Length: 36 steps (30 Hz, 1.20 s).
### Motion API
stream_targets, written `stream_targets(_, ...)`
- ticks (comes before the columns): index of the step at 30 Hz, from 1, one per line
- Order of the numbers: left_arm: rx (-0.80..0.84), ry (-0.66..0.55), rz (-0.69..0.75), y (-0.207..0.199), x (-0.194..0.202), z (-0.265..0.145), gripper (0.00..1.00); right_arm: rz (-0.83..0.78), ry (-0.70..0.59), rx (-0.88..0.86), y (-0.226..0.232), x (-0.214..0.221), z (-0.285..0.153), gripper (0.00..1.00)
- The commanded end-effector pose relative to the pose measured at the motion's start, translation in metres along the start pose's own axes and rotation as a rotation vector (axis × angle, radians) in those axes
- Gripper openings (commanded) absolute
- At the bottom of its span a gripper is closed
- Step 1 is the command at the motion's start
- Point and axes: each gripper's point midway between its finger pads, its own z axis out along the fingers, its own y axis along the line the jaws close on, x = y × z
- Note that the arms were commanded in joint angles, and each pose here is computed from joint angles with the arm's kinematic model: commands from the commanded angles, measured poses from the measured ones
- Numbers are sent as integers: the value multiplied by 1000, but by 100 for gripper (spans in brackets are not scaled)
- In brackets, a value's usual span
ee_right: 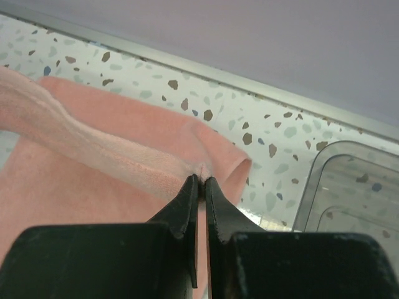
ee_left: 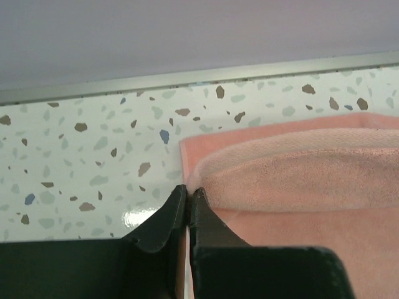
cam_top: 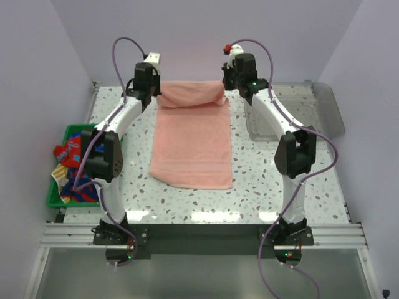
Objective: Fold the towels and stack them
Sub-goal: Fold the towel
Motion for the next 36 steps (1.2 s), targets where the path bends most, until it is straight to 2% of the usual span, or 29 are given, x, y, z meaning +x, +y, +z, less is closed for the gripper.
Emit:
stream_targets(1,15,-117,-50,1,-34,-19,0,46,23,-41,7,12,1,0)
stream_targets(4,16,-38,-56,0,-4,-16,0,75,110,-53,11,40,1,0)
stream_targets(8,22,68,-72,-2,34,-18,9,126,292,-84,21,92,-5,0)
stream_targets(11,32,146,-89,-4,56,-27,25,151,407,-84,25,123,-16,2)
stream_targets(12,36,174,-100,-5,64,-32,41,148,437,-83,27,132,-20,17)
stream_targets(14,37,191,-136,-5,63,-52,61,137,452,-76,31,131,-38,36)
stream_targets(15,29,232,-162,-4,75,-62,75,124,478,-74,37,140,-46,50)
stream_targets(16,28,214,-180,-2,65,-79,80,119,473,-71,41,133,-60,54)
stream_targets(17,21,246,-194,-1,78,-90,85,107,479,-57,46,135,-68,60)
stream_targets(18,10,279,-224,0,86,-102,87,99,518,-50,50,151,-77,63)
stream_targets(19,9,258,-246,2,79,-121,88,103,535,-43,54,156,-87,65)
stream_targets(20,-5,311,-260,3,104,-132,88,96,524,-59,65,152,-100,68)
stream_targets(22,14,325,-321,0,114,-162,88,100,582,-68,77,181,-119,69)
stream_targets(23,19,385,-329,-1,146,-172,88,94,564,-94,91,178,-134,69)
stream_targets(24,38,406,-361,-6,157,-182,88,90,612,-80,91,203,-144,69)
stream_targets(25,55,382,-380,-7,156,-196,88,104,609,-91,98,209,-150,69)
stream_targets(26,43,432,-388,-7,184,-205,88,97,614,-114,109,215,-159,69)
stream_targets(27,87,412,-421,-14,182,-217,88,96,635,-116,111,230,-170,69)
stream_targets(29,99,448,-435,-18,209,-229,88,111,662,-144,121,251,-184,68)
stream_targets(30,119,413,-456,-21,205,-233,88,122,650,-156,123,252,-189,68)
stream_targets(32,113,431,-467,-21,225,-237,88,147,664,-167,126,268,-194,67)
stream_targets(36,154,407,-484,-28,232,-232,88,167,666,-180,127,282,-194,67)
